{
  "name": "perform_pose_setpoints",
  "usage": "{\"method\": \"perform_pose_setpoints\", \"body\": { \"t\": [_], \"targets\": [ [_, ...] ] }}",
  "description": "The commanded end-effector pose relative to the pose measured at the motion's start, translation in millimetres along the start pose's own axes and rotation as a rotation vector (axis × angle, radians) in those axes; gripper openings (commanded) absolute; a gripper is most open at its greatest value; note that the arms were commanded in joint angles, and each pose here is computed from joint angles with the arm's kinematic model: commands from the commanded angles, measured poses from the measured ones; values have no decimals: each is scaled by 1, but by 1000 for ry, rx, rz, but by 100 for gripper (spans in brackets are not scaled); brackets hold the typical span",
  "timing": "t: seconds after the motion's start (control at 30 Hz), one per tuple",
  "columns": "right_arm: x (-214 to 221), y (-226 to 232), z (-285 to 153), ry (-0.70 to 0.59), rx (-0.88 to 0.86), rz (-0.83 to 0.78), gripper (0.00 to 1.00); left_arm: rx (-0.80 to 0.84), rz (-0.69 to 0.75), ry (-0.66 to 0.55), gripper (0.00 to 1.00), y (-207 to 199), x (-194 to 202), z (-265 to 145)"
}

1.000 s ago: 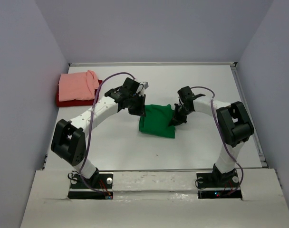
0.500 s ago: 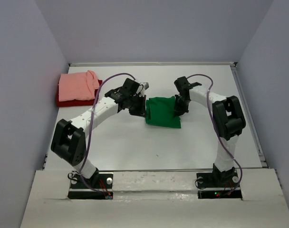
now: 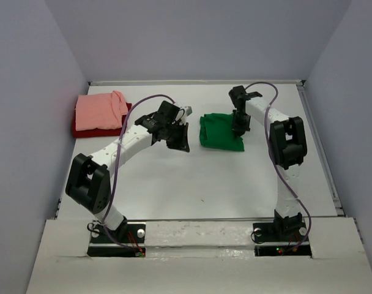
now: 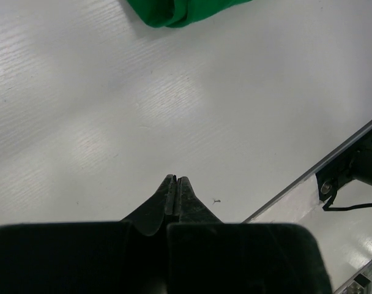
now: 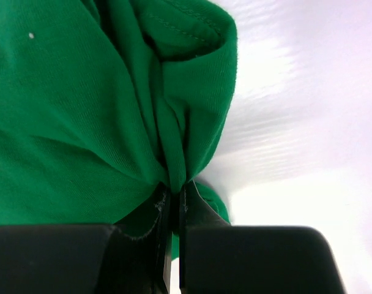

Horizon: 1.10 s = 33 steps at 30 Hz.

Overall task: Fold and stack the t-shirts
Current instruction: Neatly place the folded tshirt to the corner

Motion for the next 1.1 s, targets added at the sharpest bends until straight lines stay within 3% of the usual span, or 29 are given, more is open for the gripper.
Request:
{"method": "perform_pose_setpoints", "body": {
  "t": [0.0,0.33,0.63,1.07],
  "targets": [
    [-36,-28,4,-58,123,10,0,48,13,-43,2,-12,-13,-14],
    [-97,-59,3,-152,233,27,0,39,20,-27,2,-13,-13,-19],
    [-114,-85,28,-172,352,20,0,59,18,-14,2,-16,-12,-19],
    [-143,-118,37,-197,385,47,0,67,8,5,2,-16,-7,-15]
  ]
}}
Point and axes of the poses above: each gripper's point midway between its finger pads, its own z axis out along the fingers, its own y axis along the line the jaws close on, x = y × z, the point moved 3 cm from there along -z, back along the fingers, and after that the axes turned 8 degrees about z, right-handed, at the moved point
